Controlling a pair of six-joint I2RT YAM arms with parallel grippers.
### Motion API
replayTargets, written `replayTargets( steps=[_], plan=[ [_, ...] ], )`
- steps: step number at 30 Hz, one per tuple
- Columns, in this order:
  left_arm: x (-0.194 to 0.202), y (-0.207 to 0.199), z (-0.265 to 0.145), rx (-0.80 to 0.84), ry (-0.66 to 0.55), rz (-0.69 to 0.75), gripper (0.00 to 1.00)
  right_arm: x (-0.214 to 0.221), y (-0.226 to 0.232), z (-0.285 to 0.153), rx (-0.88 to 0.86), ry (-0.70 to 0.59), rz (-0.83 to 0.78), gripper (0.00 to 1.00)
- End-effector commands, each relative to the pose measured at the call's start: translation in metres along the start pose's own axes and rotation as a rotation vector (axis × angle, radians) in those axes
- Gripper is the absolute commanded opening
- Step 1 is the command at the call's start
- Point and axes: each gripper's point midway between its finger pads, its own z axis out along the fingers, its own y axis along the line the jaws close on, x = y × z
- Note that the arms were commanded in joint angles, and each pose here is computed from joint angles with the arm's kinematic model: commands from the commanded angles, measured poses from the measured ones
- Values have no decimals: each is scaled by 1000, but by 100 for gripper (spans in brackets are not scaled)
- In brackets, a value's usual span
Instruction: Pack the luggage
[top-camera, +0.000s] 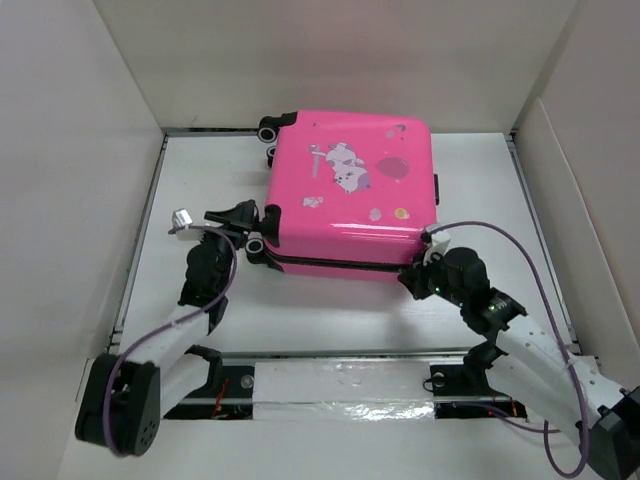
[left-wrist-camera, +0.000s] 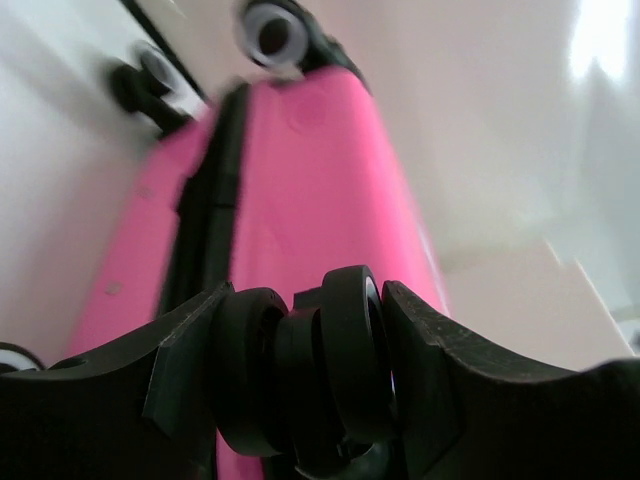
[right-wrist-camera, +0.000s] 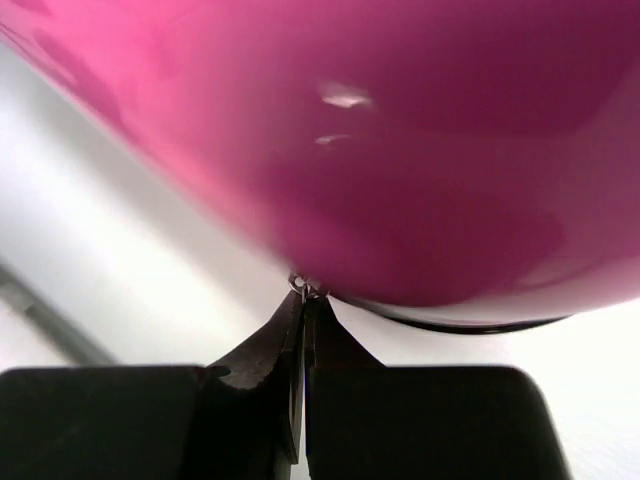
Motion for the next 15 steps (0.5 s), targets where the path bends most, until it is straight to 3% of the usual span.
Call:
replayTargets(
  steps=[1, 3, 4, 9, 11, 15],
  plan=[
    [63, -22, -48, 157, 232, 184, 0, -99, 27, -12, -111, -290, -104, 0],
    [78, -26, -66, 180, 281, 179, 0, -85, 46, 3, -198, -236, -80, 0],
    [94, -33, -77, 201, 338, 179, 0, -79, 77, 8, -298, -240, -96, 0],
    [131, -65, -95, 261, 449, 165, 0, -35, 171, 44, -439, -114, -130, 0],
    [144, -82, -105, 310, 505, 164, 0, -45, 202, 41, -492, -136, -165, 0],
    [150, -109, -114, 361, 577, 186, 0, -66, 210, 46, -497, -201, -195, 0]
  ],
)
